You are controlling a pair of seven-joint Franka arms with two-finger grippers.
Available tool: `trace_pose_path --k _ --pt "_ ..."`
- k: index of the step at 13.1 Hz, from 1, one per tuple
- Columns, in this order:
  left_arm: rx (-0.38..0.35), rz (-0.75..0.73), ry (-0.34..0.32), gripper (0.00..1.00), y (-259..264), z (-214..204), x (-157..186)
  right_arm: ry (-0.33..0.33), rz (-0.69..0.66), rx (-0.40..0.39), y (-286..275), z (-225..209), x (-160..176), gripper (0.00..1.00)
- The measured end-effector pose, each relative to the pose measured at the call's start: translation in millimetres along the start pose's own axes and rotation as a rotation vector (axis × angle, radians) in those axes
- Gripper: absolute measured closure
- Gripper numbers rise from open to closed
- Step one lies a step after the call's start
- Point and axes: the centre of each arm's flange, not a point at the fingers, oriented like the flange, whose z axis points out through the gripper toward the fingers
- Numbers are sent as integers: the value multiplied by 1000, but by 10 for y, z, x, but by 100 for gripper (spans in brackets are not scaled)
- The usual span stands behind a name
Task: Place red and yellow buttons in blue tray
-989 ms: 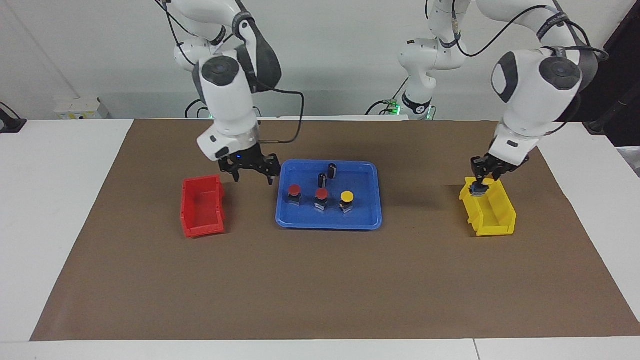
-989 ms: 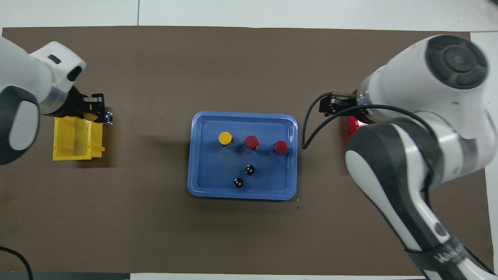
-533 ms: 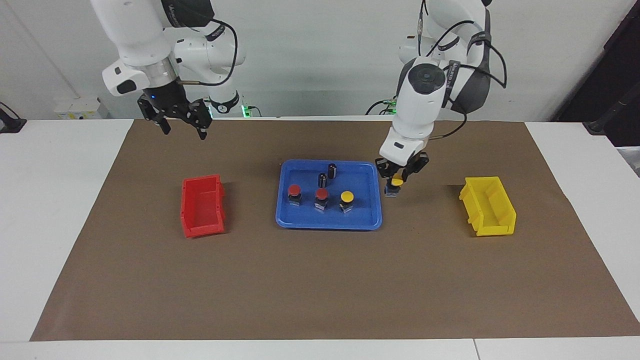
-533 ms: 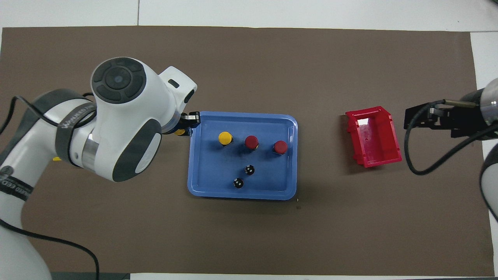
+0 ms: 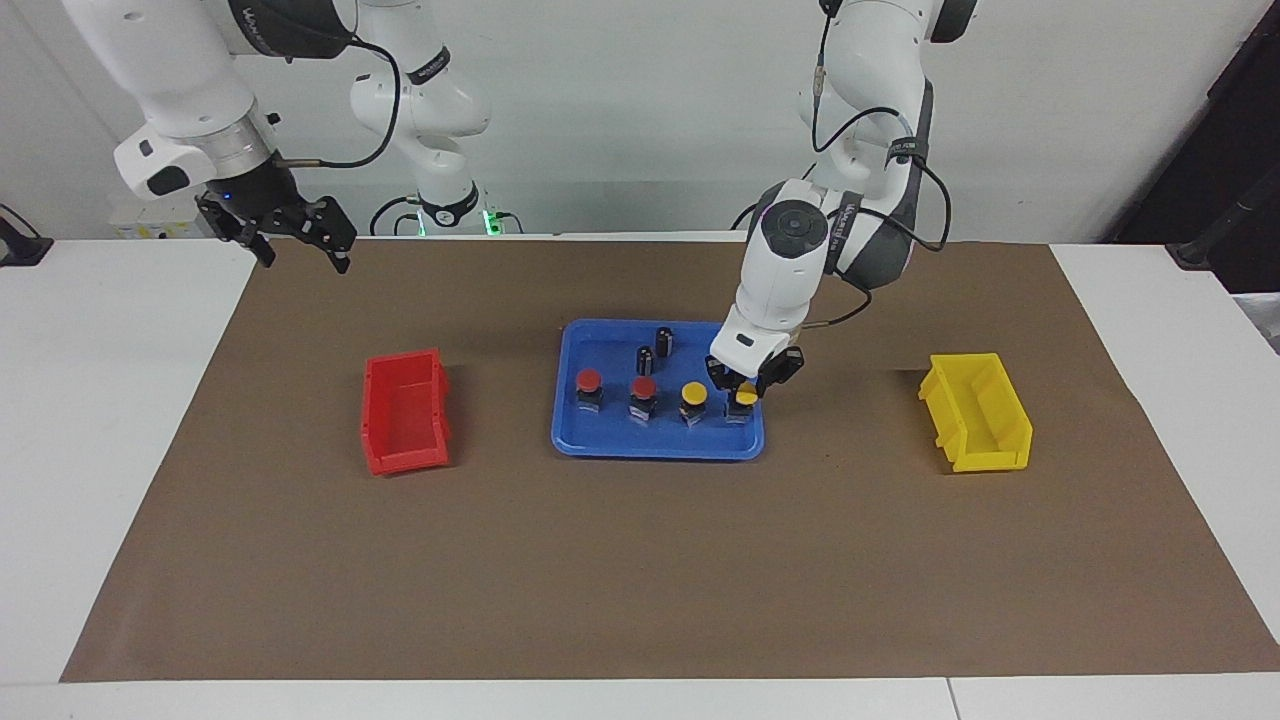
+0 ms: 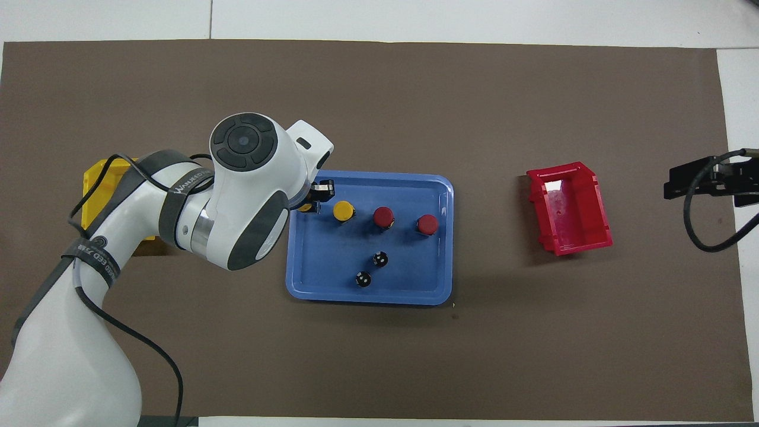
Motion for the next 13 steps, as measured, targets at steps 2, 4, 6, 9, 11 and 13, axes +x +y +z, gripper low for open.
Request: trace_pose_path --k 2,4,6,9,11,13 --pt "9 5 -14 59 10 78 -47 -6 -3 0 -2 17 21 0" --pt "10 4 -15 39 5 68 -49 -11 -8 -1 -28 9 21 0" --pt "9 -5 -10 16 -44 -125 -11 -14 -11 -1 -44 12 16 0" --pt "-12 -73 24 0 -500 -770 120 -26 -18 -2 -38 26 6 0" --pt "-11 -81 17 0 -1035 -1107 179 -31 -21 -2 -38 45 3 0" --pt "-7 3 -2 0 -1611 -1406 190 -32 -22 -2 -38 49 3 0"
